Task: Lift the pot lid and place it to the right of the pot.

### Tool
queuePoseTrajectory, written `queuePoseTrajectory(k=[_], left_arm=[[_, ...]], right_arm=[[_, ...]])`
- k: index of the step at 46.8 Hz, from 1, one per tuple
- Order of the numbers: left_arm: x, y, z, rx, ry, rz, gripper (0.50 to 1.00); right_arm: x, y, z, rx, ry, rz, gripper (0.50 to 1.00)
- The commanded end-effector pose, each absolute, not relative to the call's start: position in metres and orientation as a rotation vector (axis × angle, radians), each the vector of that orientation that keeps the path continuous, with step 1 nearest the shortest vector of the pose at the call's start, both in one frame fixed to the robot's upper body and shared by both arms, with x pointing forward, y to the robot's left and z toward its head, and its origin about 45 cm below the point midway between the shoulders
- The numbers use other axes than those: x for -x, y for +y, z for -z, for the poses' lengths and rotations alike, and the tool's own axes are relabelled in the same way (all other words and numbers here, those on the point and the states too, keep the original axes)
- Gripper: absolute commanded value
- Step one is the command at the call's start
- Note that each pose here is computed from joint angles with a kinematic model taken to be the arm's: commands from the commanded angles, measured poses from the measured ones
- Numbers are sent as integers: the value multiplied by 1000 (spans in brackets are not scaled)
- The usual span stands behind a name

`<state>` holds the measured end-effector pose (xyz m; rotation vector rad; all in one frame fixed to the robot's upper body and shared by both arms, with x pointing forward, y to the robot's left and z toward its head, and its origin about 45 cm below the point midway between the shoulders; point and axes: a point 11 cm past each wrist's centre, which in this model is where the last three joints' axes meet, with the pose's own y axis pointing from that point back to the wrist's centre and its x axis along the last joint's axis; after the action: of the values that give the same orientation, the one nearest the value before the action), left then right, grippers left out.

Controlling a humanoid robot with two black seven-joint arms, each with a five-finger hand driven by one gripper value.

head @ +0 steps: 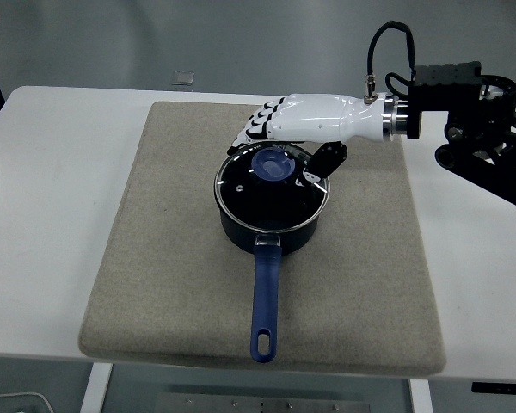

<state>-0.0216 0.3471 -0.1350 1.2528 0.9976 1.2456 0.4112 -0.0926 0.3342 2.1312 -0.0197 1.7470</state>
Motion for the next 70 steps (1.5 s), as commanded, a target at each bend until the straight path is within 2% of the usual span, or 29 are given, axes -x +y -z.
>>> queuePoseTrajectory(k=[1,70], left_arm=[[22,347,135,-1253,997,-1245,1000],[22,347,135,-1253,997,-1245,1000]], right_arm=[[-412,-93,-334,-2126,-22,-1750,887],[-411,-92,-315,-2077,9,-1788,877]])
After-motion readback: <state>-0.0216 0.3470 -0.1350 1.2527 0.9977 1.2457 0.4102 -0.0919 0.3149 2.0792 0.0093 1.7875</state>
